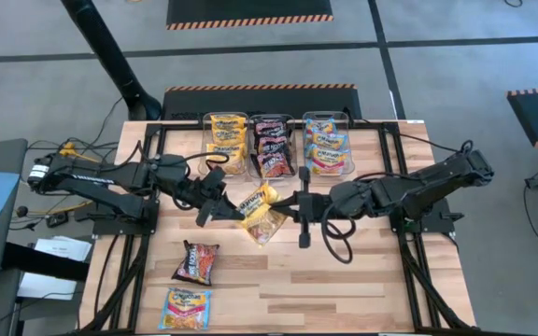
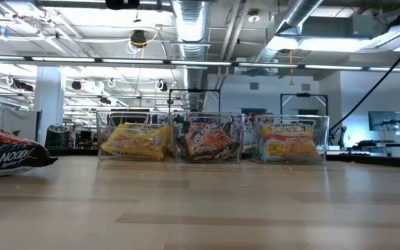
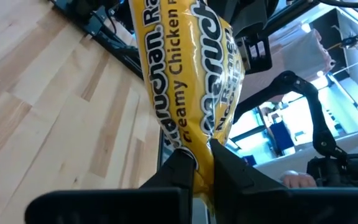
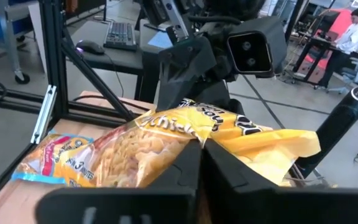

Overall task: Sort Maruchan noodles
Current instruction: Put the yellow noodle pack in the left transparent bin, then put the black noodle pack in the middle transparent bin

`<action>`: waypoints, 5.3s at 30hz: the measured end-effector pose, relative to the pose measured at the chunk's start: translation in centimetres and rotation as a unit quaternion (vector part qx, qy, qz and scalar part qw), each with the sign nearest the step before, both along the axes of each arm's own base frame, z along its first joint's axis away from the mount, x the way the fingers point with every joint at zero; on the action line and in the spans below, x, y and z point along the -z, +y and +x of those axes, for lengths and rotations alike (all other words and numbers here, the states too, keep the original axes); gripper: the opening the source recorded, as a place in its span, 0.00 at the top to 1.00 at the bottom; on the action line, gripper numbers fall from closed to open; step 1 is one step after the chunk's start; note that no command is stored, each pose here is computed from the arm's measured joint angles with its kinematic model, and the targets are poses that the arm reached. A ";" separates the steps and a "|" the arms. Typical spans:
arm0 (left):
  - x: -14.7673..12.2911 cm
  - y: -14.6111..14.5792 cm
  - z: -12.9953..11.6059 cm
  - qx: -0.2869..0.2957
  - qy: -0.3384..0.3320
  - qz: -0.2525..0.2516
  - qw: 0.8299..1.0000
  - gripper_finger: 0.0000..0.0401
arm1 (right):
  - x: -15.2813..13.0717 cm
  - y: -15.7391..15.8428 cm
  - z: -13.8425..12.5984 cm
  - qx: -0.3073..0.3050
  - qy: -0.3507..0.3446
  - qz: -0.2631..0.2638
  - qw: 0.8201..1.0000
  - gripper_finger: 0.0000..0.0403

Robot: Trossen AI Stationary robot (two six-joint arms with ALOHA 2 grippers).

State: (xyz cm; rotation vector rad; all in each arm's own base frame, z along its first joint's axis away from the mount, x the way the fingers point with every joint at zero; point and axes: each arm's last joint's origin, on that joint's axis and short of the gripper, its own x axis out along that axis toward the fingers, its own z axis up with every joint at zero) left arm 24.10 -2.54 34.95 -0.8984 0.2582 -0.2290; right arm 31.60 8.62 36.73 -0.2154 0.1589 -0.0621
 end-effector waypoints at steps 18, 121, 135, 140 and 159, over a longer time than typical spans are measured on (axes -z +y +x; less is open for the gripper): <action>0.3 0.4 -0.9 -0.038 0.019 0.078 0.996 0.98 | -0.5 -0.3 -0.5 0.036 -0.016 0.053 0.998 0.52; 11.0 17.8 -5.2 0.014 0.467 0.359 0.808 0.62 | -1.7 -6.7 -0.4 0.142 -0.052 0.087 0.985 0.48; 1.0 17.6 -4.6 -0.014 0.384 0.293 0.876 0.62 | -1.9 -6.1 -0.4 0.134 -0.062 0.098 0.984 0.48; -1.1 16.0 -4.8 0.042 0.292 0.205 0.933 0.62 | -1.9 -5.0 -0.5 0.117 -0.064 0.108 0.985 0.48; -5.7 5.4 -9.1 0.072 0.247 0.170 0.951 0.62 | -1.2 -1.6 0.0 0.073 -0.066 0.179 0.979 0.48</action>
